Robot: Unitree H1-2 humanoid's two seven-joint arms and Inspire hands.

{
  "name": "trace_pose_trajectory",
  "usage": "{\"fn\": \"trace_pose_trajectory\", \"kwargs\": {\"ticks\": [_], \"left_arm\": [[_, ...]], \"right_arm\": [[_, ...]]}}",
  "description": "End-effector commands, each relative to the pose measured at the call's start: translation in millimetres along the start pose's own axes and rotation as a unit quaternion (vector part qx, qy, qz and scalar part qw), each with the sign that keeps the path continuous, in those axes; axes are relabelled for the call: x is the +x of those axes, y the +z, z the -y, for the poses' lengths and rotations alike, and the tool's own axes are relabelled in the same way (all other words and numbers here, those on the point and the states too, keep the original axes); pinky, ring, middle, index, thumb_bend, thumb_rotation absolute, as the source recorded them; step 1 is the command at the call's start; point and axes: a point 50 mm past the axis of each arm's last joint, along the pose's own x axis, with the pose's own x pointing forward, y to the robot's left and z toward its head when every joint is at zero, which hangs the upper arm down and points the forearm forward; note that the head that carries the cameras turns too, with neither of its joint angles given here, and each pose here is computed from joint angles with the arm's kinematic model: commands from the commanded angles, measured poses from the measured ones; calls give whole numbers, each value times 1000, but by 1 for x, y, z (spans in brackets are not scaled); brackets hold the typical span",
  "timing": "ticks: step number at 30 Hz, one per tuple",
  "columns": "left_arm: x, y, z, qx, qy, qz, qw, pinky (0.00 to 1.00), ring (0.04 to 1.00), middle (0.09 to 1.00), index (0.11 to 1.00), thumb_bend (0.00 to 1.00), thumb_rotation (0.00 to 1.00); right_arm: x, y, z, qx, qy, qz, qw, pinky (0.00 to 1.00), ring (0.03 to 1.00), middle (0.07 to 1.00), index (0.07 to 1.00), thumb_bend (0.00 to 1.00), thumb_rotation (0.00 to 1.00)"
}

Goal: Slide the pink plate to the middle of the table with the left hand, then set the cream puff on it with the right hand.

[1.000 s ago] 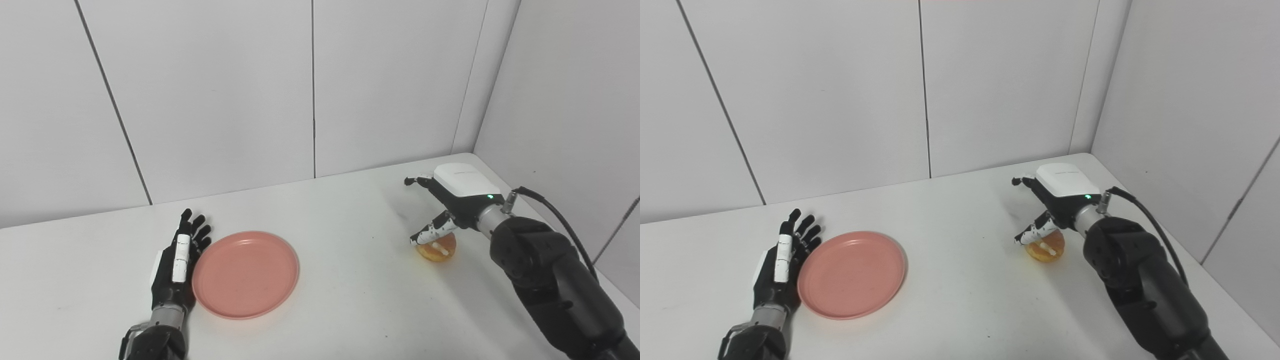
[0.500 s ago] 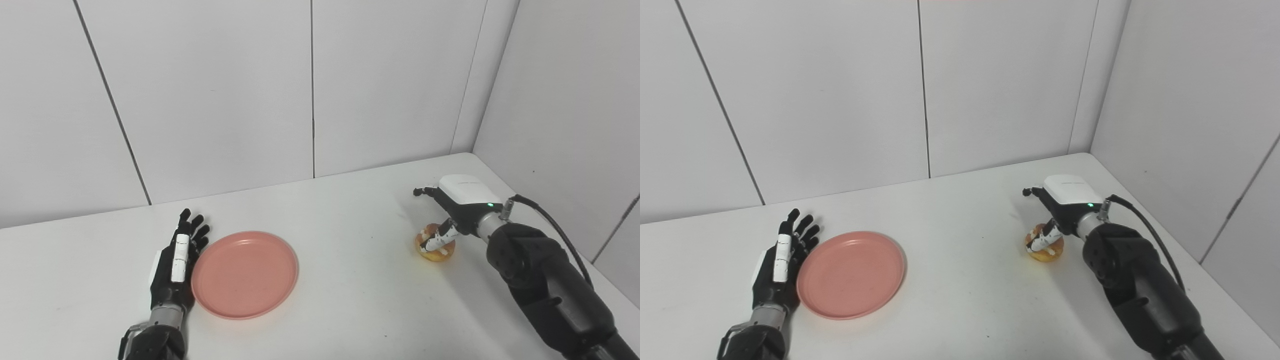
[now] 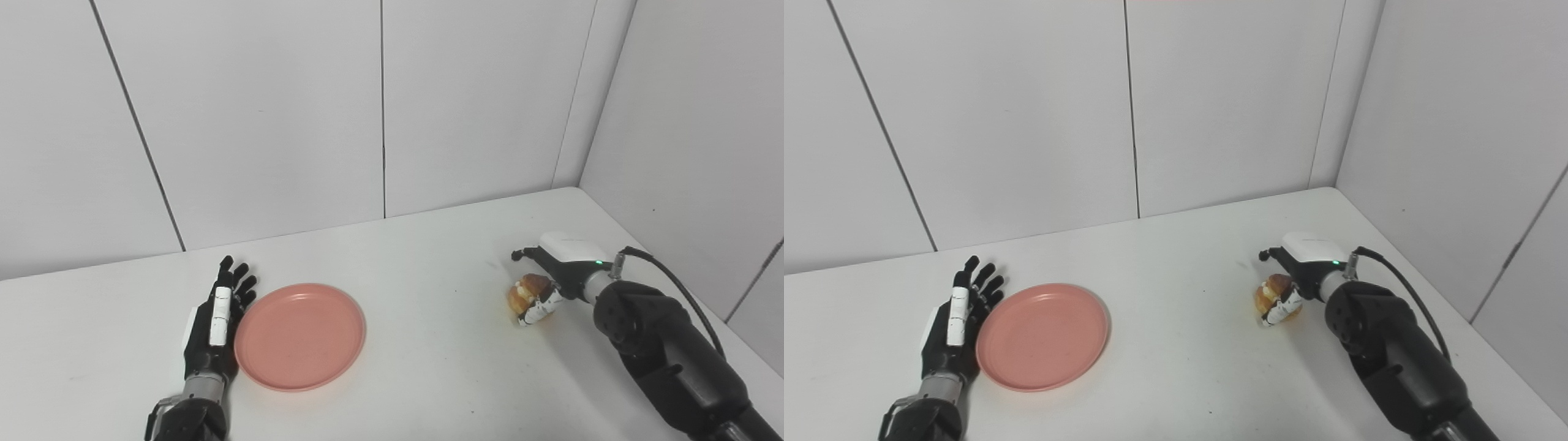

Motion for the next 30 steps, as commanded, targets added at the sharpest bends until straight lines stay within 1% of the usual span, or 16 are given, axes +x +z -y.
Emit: {"fn": "trace_pose_trajectory", "kwargs": {"ticks": [1, 10, 15, 17, 18, 20, 21, 22, 24, 26, 28, 30], "left_arm": [[-45, -57, -10, -19, 26, -78, 996, 931, 921, 947, 1000, 975, 887], [-45, -57, -10, -20, 27, -81, 996, 933, 916, 944, 1000, 977, 881], [-45, -58, -9, -19, 26, -80, 996, 936, 917, 943, 1000, 961, 887], [-45, -57, -9, -21, 27, -81, 996, 934, 914, 941, 1000, 960, 885], [-45, -57, -9, -22, 27, -81, 996, 938, 915, 942, 1000, 958, 886], [-45, -57, -9, -20, 27, -81, 996, 933, 912, 942, 1000, 958, 894], [-45, -57, -9, -19, 27, -81, 996, 929, 910, 941, 1000, 956, 896], [-45, -57, -9, -18, 27, -81, 996, 929, 910, 940, 1000, 956, 896], [-44, -57, -10, -20, 26, -82, 996, 929, 909, 939, 1000, 958, 896], [-44, -56, -10, -21, 27, -82, 996, 940, 912, 940, 1000, 952, 892], [-45, -57, -10, -19, 28, -83, 996, 928, 905, 936, 1000, 954, 895], [-45, -57, -10, -20, 28, -84, 996, 928, 902, 930, 1000, 951, 890]], "right_arm": [[0, -1, 28, -2, -32, -4, 999, 614, 804, 872, 816, 1000, 227], [-1, 2, 26, -10, -18, -11, 1000, 637, 792, 868, 823, 1000, 228], [0, 1, 25, -11, -10, -18, 1000, 648, 787, 848, 821, 1000, 195], [0, 0, 24, -11, -8, -21, 1000, 654, 791, 844, 820, 996, 173], [0, 0, 24, -10, -7, -22, 1000, 645, 785, 837, 817, 989, 142], [0, 0, 23, -10, -6, -27, 1000, 631, 779, 827, 809, 968, 46], [0, 0, 23, -10, -6, -28, 1000, 627, 776, 823, 807, 962, 18], [1, -1, 23, -11, -6, -32, 999, 627, 776, 823, 807, 961, 15], [1, -2, 22, -11, -9, -38, 999, 604, 759, 815, 805, 941, 3], [2, -3, 20, -5, -15, -42, 999, 531, 668, 787, 780, 909, 0], [2, -3, 19, -2, -22, -47, 999, 518, 600, 762, 752, 872, 0], [2, -3, 18, 5, -27, -51, 998, 512, 566, 748, 741, 849, 0]]}}
